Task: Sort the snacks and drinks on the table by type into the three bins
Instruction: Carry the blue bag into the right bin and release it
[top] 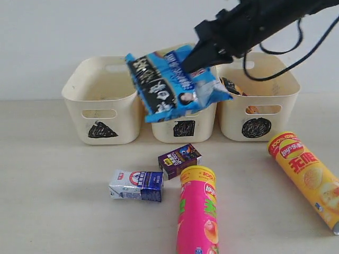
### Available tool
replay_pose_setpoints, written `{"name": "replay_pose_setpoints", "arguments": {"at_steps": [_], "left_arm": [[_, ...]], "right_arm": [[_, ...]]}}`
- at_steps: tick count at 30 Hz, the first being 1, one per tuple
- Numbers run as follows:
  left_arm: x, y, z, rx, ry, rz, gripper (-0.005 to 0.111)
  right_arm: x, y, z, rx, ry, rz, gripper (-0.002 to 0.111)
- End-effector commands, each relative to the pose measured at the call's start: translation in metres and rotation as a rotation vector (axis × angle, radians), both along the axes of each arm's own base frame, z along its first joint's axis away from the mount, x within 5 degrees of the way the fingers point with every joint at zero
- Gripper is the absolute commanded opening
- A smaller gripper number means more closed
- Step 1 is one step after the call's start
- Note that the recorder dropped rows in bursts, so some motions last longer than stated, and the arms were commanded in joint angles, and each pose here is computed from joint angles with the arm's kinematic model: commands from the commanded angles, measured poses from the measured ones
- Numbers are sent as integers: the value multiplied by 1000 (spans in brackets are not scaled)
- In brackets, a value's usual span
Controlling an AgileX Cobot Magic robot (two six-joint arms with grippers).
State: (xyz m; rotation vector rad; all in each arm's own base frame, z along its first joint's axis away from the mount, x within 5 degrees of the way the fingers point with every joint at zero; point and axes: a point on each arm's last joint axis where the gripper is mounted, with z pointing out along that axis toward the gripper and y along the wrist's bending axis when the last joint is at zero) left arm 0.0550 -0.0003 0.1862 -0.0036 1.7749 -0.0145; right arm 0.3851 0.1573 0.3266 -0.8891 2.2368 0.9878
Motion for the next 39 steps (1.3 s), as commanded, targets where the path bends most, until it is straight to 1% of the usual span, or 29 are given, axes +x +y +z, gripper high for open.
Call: {"name": "replay_pose_setpoints", "arguments": {"at_steps": [1,2,5,7,9,11,20,23,24,25,27,30,34,35,36,39], "left_arm": [[0,0,2,-7,-15,4,4],[0,0,2,-7,-15,4,4],[0,0,2,-7,-15,4,4],[0,0,2,-7,-15,4,4],[0,0,2,-7,-13,4,4],[0,0,2,-7,-13,4,4],[0,0,2,-7,-15,4,4],[0,0,2,-7,-15,4,4],[0,0,2,-7,-15,4,4],[0,0,2,-7,-15,4,4],[0,0,2,-7,-15,4,4],[0,0,2,-7,-13,4,4],[0,0,2,-7,-13,4,4],[0,0,2,-7,-13,4,4],[0,0,2,-7,-13,4,4],[0,0,2,-7,-13,4,4]], "right_arm": [[18,-61,12,78,-31,-180,0],[27,-81,11,77,-55,-263,0],[48,-118,4,67,-116,-455,0],[58,-125,0,50,-167,-534,0],[74,-134,-9,16,-261,-652,0],[84,-143,-17,-35,-316,-718,0],[107,-152,-61,-123,-333,-787,0],[110,-153,-70,-133,-325,-790,0],[110,-154,-71,-135,-326,-794,2],[110,-153,-71,-135,-328,-795,4],[111,-153,-71,-137,-331,-800,16],[111,-153,-71,-137,-331,-800,42],[111,-154,-71,-137,-333,-801,71],[111,-154,-71,-137,-333,-801,75],[111,-154,-71,-137,-333,-801,76],[110,-154,-67,-135,-343,-803,76]]}}
